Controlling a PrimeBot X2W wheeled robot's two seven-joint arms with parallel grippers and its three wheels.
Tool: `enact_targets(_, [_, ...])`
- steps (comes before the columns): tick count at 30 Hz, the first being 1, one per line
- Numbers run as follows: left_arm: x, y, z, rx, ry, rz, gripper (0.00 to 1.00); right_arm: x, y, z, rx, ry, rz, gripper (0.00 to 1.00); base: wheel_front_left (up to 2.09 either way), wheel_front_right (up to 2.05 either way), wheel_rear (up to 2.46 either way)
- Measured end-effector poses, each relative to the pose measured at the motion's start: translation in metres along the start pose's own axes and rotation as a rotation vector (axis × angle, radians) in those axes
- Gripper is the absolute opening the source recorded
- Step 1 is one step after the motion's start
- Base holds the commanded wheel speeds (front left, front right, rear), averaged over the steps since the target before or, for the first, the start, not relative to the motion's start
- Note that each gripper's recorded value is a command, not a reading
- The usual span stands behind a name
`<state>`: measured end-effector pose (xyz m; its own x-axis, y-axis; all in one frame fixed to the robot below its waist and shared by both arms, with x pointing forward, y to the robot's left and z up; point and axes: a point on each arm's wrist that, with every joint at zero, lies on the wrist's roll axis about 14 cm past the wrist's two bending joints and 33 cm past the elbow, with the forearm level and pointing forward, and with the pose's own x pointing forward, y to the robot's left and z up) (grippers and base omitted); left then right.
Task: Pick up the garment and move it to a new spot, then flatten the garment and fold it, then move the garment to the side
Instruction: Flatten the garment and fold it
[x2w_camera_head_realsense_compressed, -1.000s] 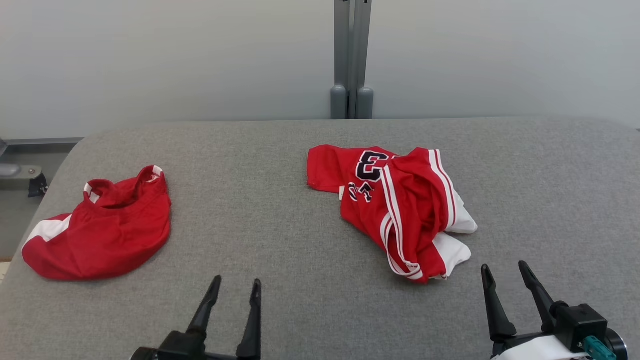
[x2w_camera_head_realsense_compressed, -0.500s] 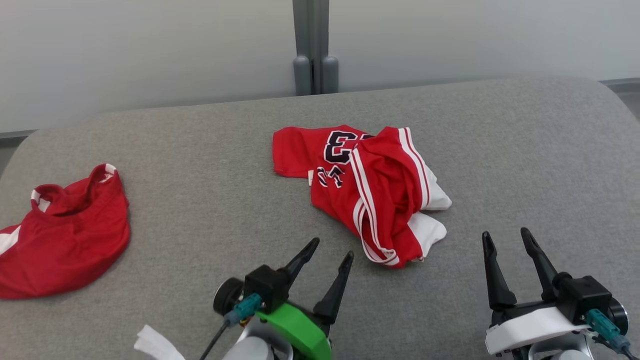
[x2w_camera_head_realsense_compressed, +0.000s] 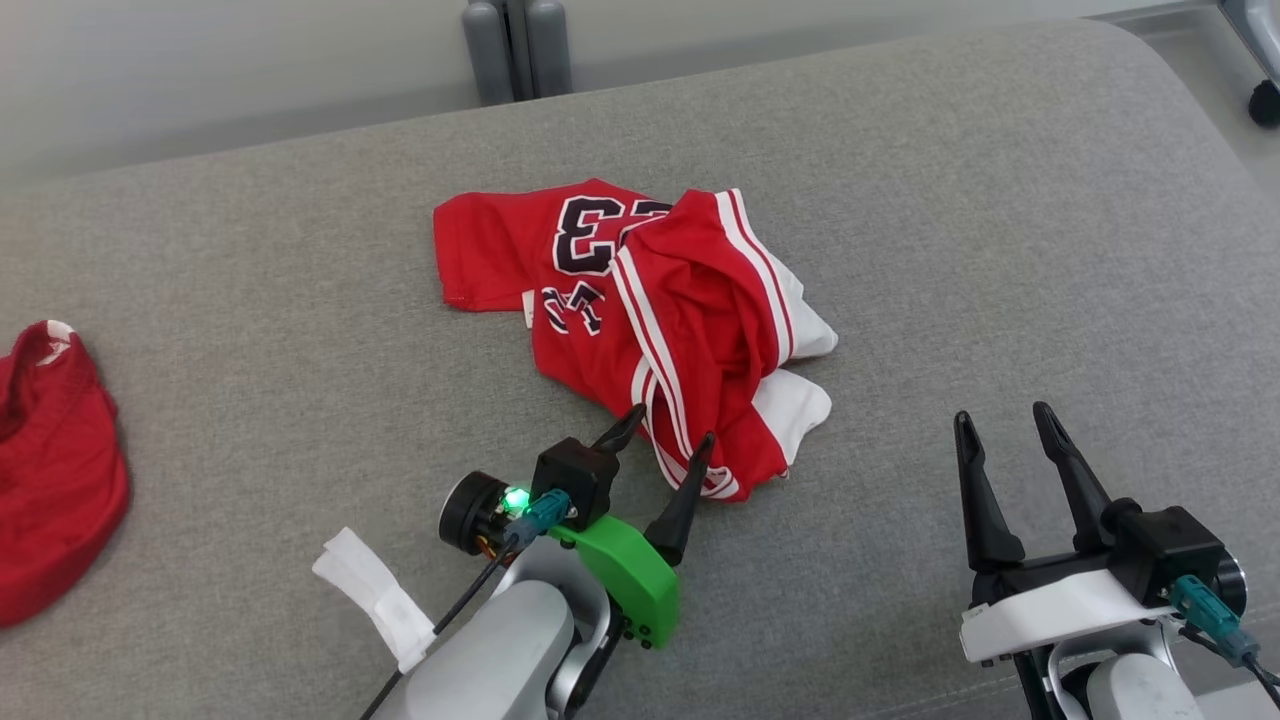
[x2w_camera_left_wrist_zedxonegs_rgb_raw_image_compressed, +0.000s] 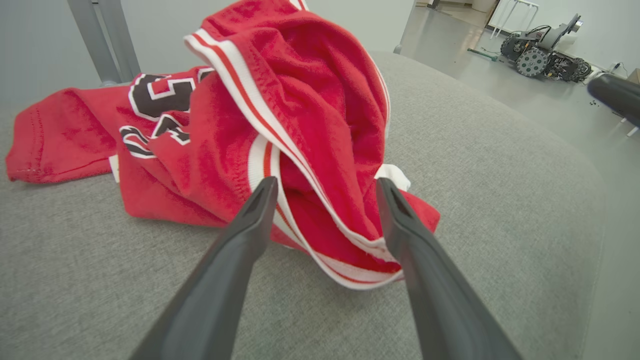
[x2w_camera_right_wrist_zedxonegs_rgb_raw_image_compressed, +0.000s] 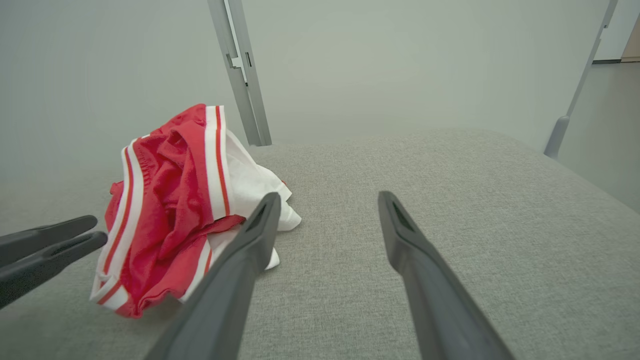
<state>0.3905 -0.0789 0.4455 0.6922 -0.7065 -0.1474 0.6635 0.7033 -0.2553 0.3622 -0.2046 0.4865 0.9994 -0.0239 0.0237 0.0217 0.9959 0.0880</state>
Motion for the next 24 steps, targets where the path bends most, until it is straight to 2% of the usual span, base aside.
enact_targets(7, [0.010,0.015,-0.032,0.029,0.124,0.077,1.00,0.001,-0.009,-0.007,-0.001,0.023,-0.029,1.00,0.00,0.00,0.00])
enact_targets(8, [0.011,0.016,-0.034,0.032,0.131,0.077,0.86,0.002,-0.009,-0.007,-0.001,0.023,-0.030,1.00,0.00,0.00,0.00])
enact_targets(9, [0.012,0.016,-0.035,0.030,0.136,0.076,0.25,0.002,-0.010,-0.007,-0.001,0.024,-0.031,1.00,0.00,0.00,0.00])
enact_targets(10, [0.013,0.016,-0.036,0.029,0.139,0.073,0.00,0.002,-0.010,-0.008,-0.001,0.026,-0.032,1.00,0.00,0.00,0.00])
enact_targets(19, [0.012,-0.003,-0.036,-0.109,0.189,-0.001,0.00,0.000,-0.007,-0.004,0.012,0.013,-0.026,1.00,0.00,0.00,0.00])
enact_targets(24, [0.031,-0.026,0.011,-0.216,0.097,-0.130,0.00,-0.006,-0.013,0.004,0.023,-0.010,-0.046,1.00,0.00,0.00,0.00])
